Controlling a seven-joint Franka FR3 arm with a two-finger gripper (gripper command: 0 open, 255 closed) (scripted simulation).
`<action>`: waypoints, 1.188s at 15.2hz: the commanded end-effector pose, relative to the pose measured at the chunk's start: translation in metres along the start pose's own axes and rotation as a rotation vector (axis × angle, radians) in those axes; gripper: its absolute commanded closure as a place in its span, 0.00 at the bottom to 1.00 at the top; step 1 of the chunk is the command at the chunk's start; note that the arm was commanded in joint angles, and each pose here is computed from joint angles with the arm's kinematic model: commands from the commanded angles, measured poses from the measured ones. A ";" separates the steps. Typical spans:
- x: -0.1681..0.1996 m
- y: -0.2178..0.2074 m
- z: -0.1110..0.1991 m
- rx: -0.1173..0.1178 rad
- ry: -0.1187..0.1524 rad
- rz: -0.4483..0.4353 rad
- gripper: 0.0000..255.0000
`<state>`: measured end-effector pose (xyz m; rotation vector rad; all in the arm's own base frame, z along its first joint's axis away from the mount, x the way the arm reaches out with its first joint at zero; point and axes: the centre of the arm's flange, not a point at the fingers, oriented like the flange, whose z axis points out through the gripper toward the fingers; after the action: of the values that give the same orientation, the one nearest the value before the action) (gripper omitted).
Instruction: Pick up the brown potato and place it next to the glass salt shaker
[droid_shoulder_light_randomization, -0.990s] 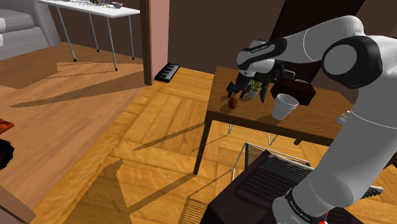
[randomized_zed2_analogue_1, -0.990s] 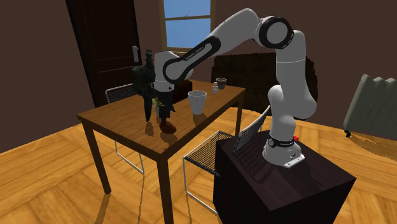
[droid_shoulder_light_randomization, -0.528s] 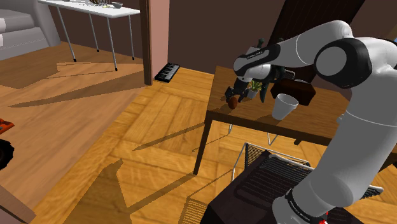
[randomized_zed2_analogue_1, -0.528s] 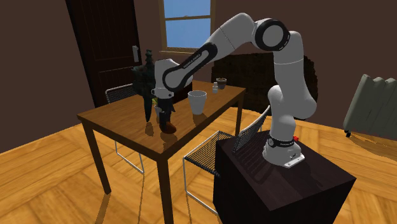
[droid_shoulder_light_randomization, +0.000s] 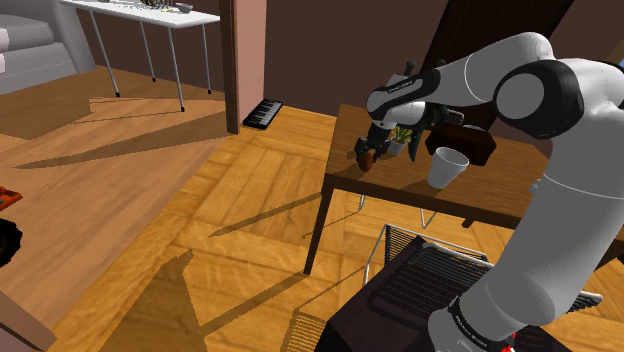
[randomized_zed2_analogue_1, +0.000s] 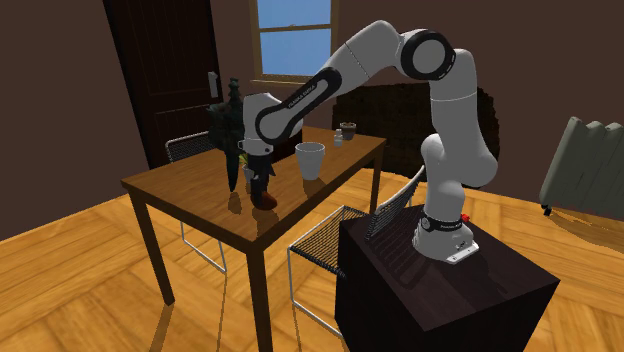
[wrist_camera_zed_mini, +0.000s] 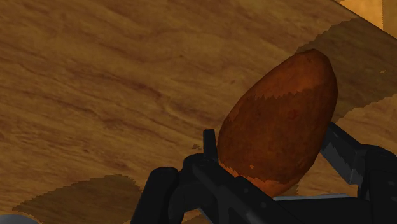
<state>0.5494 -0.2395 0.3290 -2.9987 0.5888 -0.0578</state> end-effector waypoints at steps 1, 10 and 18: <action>0.000 0.000 0.000 0.000 0.000 0.000 1.00; 0.000 -0.001 -0.010 0.000 0.000 0.000 1.00; 0.001 -0.005 -0.052 0.000 0.000 0.000 1.00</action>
<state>0.5496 -0.2404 0.3759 -2.9986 0.5884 -0.0579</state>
